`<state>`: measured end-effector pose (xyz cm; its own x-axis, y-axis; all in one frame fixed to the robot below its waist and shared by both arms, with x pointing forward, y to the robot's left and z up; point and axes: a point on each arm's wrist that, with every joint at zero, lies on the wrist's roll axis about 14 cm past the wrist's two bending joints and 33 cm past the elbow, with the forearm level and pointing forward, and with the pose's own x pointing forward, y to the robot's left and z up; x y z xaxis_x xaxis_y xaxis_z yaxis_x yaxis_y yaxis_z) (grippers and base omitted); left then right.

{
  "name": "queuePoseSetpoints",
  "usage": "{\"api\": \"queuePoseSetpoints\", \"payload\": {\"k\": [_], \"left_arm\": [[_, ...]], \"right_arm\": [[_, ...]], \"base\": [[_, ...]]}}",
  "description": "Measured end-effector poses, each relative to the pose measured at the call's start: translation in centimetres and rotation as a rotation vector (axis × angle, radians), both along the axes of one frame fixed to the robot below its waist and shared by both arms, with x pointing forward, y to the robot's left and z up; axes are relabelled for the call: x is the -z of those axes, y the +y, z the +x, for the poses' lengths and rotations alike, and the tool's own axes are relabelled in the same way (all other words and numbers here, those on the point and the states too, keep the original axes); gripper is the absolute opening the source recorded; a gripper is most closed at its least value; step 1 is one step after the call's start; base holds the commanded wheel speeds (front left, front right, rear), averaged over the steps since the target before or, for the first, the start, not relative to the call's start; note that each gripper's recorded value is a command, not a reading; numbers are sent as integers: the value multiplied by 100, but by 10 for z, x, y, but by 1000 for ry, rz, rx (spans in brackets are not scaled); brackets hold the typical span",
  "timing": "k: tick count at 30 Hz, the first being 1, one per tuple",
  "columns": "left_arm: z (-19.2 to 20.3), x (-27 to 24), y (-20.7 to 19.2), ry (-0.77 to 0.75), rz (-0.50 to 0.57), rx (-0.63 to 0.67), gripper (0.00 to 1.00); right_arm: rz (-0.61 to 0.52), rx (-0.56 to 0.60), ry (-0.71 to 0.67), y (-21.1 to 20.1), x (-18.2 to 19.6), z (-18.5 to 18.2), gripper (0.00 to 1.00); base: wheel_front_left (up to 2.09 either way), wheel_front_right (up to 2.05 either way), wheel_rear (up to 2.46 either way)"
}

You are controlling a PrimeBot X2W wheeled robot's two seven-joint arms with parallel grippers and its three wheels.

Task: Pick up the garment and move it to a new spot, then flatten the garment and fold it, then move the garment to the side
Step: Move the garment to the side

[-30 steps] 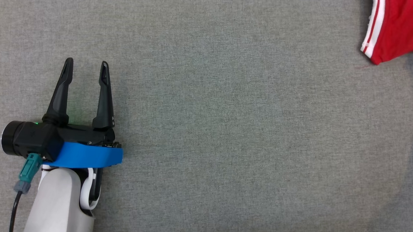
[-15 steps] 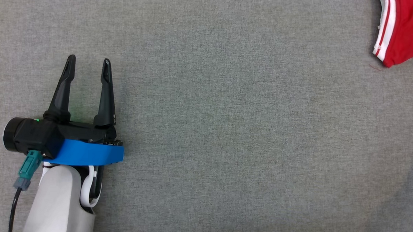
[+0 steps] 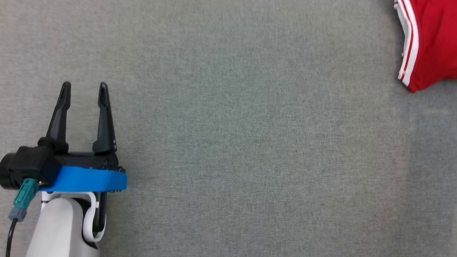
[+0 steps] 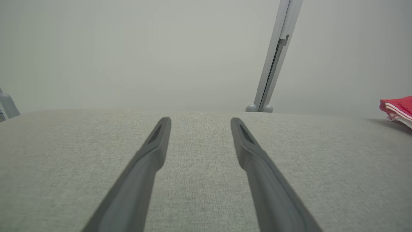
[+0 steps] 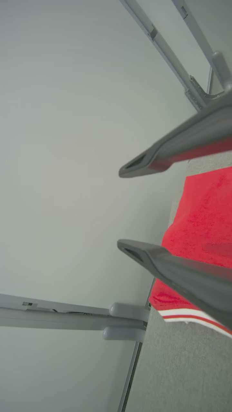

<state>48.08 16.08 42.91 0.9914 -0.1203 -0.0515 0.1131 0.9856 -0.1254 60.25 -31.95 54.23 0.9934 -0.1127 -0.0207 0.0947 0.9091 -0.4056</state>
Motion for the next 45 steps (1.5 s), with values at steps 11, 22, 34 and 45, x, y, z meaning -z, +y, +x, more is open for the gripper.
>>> {"api": "queuePoseSetpoints", "payload": {"k": [11, 22, 34, 45], "left_arm": [[-40, -34, 28, -40, 6, -97, 100], [-74, -50, 32, -60, 6, -118, 100], [-96, -58, 20, -74, -8, -97, 100], [-110, -57, 21, -65, -13, -107, 100]], "right_arm": [[209, -290, -147, 129, -24, -32, 100], [380, -370, -134, 179, -7, -100, 100], [473, -278, -126, 162, 13, -175, 100], [498, -211, -112, 147, 16, -211, 100]], "base": [[0, 0, 0], [0, 0, 0], [0, 0, 0], [0, 0, 0]]}}
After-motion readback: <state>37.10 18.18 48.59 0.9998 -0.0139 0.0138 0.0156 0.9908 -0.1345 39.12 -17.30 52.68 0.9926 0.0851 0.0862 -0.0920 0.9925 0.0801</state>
